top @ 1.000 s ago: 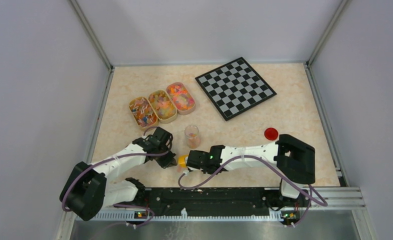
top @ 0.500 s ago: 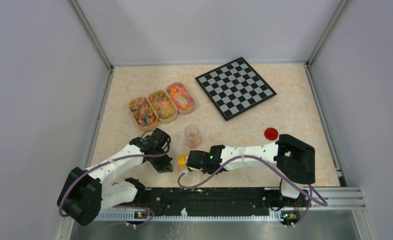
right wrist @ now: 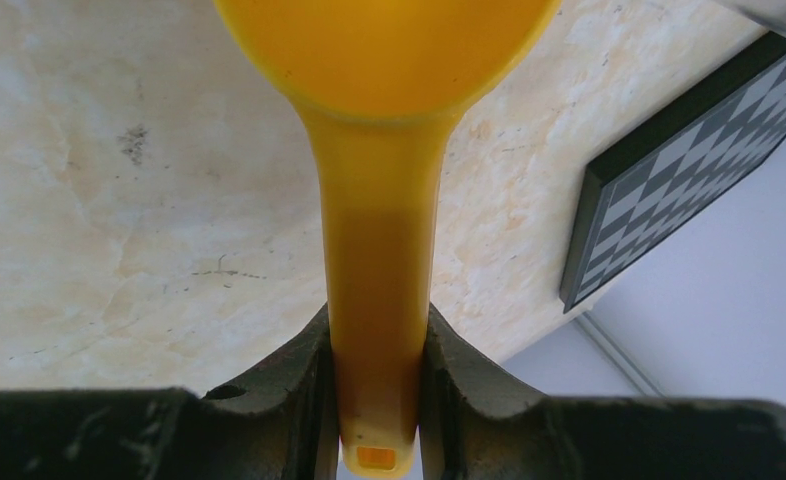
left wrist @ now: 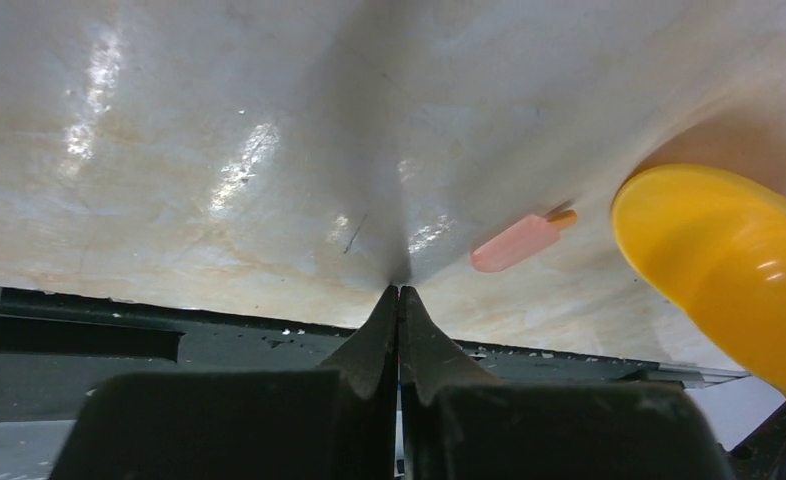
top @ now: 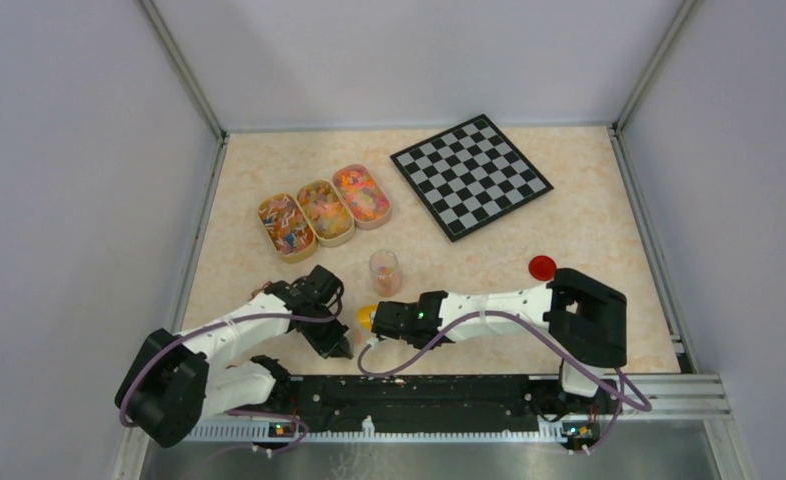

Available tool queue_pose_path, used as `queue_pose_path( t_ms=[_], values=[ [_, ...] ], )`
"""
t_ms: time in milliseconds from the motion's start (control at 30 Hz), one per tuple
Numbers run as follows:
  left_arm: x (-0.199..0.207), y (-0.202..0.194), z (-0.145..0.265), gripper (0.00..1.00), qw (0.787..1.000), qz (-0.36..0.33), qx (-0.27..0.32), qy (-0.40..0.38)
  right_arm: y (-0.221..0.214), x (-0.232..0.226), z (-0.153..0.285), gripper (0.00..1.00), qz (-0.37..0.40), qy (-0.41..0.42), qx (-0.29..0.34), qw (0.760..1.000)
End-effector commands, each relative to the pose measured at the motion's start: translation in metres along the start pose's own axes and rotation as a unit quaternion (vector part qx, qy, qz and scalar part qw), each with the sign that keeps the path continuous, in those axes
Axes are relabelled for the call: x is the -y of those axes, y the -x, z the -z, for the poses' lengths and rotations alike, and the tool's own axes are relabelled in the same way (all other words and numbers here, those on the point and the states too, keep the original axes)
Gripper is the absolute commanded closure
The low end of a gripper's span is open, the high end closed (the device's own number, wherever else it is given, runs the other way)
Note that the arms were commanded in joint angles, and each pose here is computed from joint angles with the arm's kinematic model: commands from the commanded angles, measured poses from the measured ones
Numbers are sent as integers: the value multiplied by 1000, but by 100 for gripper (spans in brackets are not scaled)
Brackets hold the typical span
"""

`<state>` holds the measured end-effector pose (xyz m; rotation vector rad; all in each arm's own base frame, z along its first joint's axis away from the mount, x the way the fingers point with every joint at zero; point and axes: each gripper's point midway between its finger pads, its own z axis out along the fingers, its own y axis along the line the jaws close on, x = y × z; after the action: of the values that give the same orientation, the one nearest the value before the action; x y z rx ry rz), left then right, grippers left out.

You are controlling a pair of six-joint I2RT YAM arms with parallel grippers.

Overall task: Pack the candies
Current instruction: Scoop the fake candies from the center of the board.

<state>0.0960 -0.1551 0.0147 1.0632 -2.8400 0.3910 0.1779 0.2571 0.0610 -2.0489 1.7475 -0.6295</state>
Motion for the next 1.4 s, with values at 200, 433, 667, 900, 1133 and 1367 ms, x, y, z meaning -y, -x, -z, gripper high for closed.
queue_pose_path(
  t_ms=[200,433,667,900,1133,1367],
  values=[
    [8,5,-17,100,999,43,7,-22,14,26,6,100,7,-61,18,998],
    [3,14,-18,100,999,43,31,-1,17,23,1,100,20,-84,23,996],
    [-6,19,-18,100,997,53,47,19,17,22,-6,100,25,-104,15,994],
    [-10,25,-18,100,996,62,66,21,21,21,-3,100,32,-123,28,992],
    [-8,32,-11,100,992,82,95,-2,25,18,2,100,44,-117,40,991],
    [2,30,-7,100,991,87,90,-42,22,14,2,100,39,-107,38,993]
  ],
)
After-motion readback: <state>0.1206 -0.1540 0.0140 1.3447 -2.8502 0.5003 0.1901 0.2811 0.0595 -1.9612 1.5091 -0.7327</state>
